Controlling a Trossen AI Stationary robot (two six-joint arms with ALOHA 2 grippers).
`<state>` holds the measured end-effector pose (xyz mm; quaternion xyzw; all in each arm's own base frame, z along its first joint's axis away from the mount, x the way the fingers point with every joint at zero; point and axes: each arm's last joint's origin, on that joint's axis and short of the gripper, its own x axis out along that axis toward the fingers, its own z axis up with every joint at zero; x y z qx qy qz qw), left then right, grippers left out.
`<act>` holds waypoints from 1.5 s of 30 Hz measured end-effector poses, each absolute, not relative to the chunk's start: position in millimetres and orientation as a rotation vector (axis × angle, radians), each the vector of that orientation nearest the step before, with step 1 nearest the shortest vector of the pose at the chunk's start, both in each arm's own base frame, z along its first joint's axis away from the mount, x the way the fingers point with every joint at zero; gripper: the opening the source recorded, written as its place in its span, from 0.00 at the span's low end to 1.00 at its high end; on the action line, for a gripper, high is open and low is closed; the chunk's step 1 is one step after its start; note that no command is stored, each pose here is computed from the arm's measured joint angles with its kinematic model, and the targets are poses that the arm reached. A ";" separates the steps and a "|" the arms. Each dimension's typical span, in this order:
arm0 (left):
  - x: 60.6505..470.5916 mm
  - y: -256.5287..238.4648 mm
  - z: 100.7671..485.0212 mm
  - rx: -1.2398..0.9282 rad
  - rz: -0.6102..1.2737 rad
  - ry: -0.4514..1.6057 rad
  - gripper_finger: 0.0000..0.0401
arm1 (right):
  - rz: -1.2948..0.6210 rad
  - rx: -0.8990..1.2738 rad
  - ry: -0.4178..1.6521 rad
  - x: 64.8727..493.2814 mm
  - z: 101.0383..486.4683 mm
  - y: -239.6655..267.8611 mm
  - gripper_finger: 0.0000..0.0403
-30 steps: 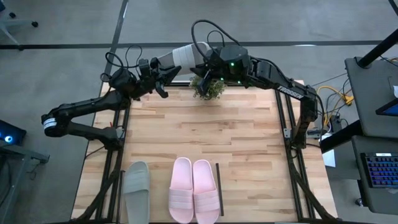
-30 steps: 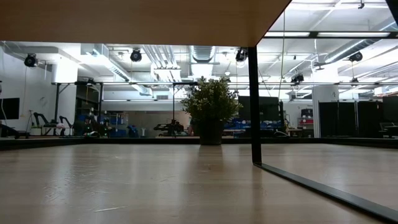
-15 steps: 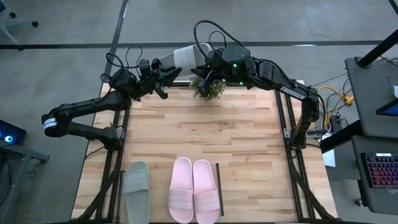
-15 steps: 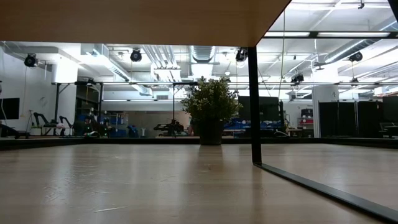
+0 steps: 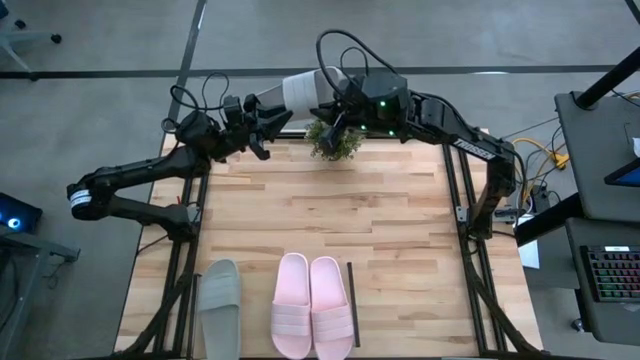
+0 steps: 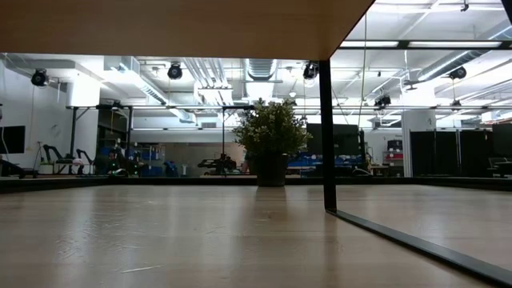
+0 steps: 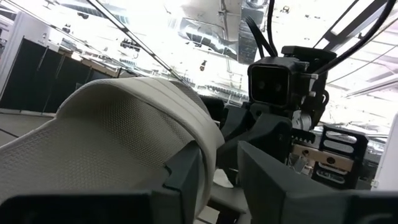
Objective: Pick and place slides into the shelf
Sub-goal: Put the gray slipper on the shelf
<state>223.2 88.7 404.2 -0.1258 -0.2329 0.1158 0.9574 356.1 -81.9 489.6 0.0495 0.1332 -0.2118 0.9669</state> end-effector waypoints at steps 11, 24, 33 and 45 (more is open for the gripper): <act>222.2 88.6 404.5 -0.240 0.211 -0.461 0.45 | -0.437 0.102 0.274 341.4 497.8 -79.2 0.02; 210.0 91.5 410.4 -0.216 0.253 -0.484 0.48 | -0.438 0.102 0.296 335.7 499.0 -78.0 0.02; 162.8 76.2 428.3 -0.092 0.309 -0.452 0.48 | -0.419 0.103 0.297 325.9 504.5 -74.7 0.02; 101.1 45.0 429.1 -0.102 0.287 -0.358 0.48 | -0.168 0.149 0.294 323.3 507.9 -67.1 0.02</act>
